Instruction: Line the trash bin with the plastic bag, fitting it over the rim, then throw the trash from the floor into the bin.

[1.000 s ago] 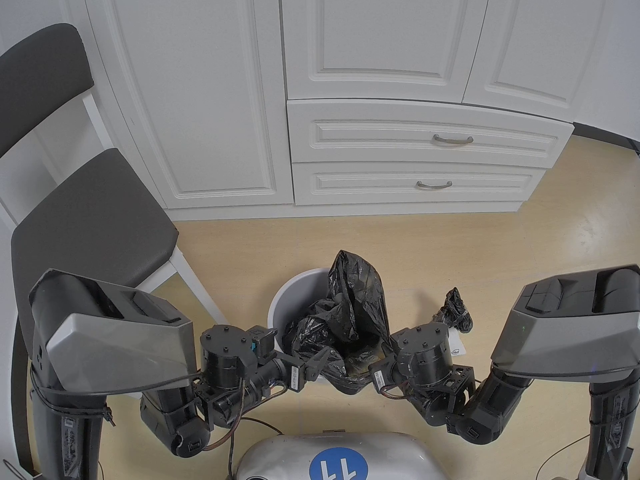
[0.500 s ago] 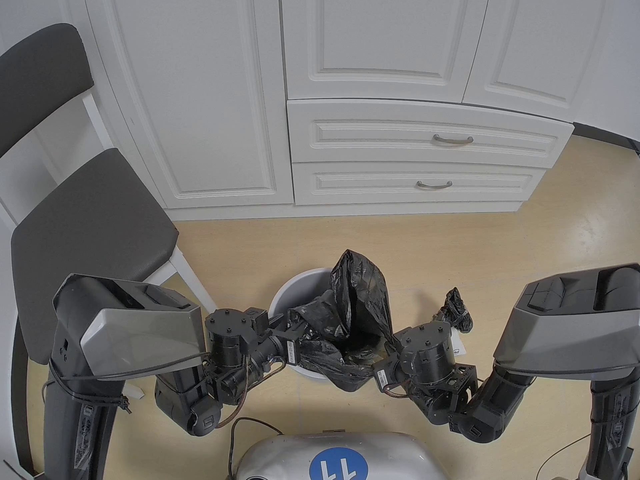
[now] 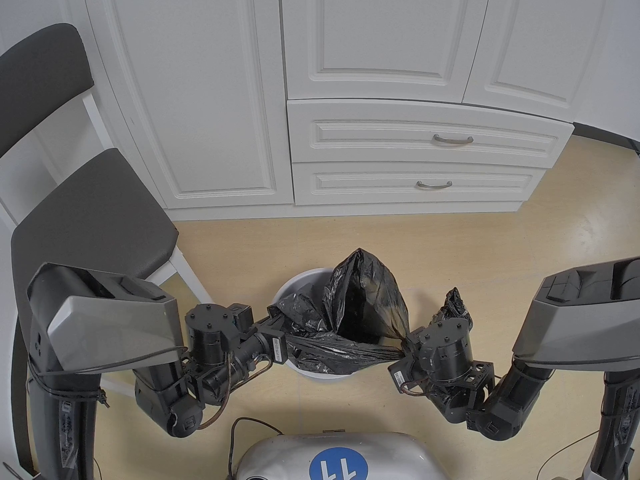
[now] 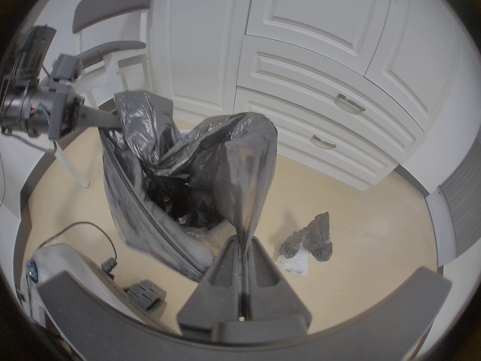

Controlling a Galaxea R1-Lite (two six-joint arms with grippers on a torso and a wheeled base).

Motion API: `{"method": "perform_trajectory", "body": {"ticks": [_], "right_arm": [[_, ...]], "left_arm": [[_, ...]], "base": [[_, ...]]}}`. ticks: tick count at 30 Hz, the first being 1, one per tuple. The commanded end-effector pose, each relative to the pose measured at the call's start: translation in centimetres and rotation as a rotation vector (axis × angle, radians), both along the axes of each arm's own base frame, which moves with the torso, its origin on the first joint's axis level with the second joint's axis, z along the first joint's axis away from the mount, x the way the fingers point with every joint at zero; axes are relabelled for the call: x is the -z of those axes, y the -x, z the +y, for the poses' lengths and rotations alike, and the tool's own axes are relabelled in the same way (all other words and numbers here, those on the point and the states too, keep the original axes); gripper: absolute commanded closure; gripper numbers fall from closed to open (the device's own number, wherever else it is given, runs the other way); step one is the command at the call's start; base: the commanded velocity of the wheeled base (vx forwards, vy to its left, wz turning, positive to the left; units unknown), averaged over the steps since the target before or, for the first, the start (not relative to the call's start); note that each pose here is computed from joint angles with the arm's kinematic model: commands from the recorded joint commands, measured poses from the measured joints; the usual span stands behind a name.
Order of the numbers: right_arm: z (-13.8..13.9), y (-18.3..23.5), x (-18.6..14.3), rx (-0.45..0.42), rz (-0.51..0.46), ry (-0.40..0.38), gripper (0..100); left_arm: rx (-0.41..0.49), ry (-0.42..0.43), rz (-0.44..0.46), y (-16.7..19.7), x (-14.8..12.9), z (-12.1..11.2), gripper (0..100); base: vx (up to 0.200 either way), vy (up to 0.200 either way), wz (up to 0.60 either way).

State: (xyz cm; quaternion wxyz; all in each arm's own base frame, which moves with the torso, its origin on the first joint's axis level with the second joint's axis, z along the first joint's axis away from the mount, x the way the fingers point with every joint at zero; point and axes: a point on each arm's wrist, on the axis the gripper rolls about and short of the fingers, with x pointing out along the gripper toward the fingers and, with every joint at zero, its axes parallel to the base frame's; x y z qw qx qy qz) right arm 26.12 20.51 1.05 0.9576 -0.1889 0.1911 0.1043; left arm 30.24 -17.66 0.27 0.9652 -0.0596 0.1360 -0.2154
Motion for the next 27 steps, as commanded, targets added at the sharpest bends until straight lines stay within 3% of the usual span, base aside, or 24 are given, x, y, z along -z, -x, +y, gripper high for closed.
{"method": "perform_trajectory", "body": {"ticks": [1,5,12,17,23,24,27], "right_arm": [[-1.3,1.3,-0.7,-0.016,0.009,0.062,100],[-1.6,2.5,0.6,-0.053,0.064,0.137,100],[-0.6,3.4,3.7,-0.107,0.143,0.202,100],[-0.2,3.8,6.5,-0.127,0.197,0.252,100],[-0.4,3.5,5.9,-0.116,0.181,0.235,100],[-0.5,3.5,5.1,-0.116,0.164,0.225,0],[-0.7,3.6,3.2,-0.117,0.124,0.206,0]], "left_arm": [[0.027,-0.039,-0.015,2.4,-2.0,0.7,100],[0.062,-0.112,0.039,3.7,-0.3,0.6,100],[0.079,-0.207,0.173,5.6,3.2,1.1,100],[0.044,-0.243,0.183,5.2,4.5,0.9,100],[0.014,-0.252,0.155,4.7,4.3,0.8,100],[0.010,-0.250,0.149,4.7,4.1,0.8,100],[0.008,-0.246,0.143,4.7,3.9,0.8,100]], "base": [[0.000,0.000,0.00],[0.000,0.000,0.00],[0.000,0.000,0.00],[0.000,0.000,0.00],[0.000,0.000,0.00],[0.000,0.000,0.00],[0.000,0.000,0.00]]}}
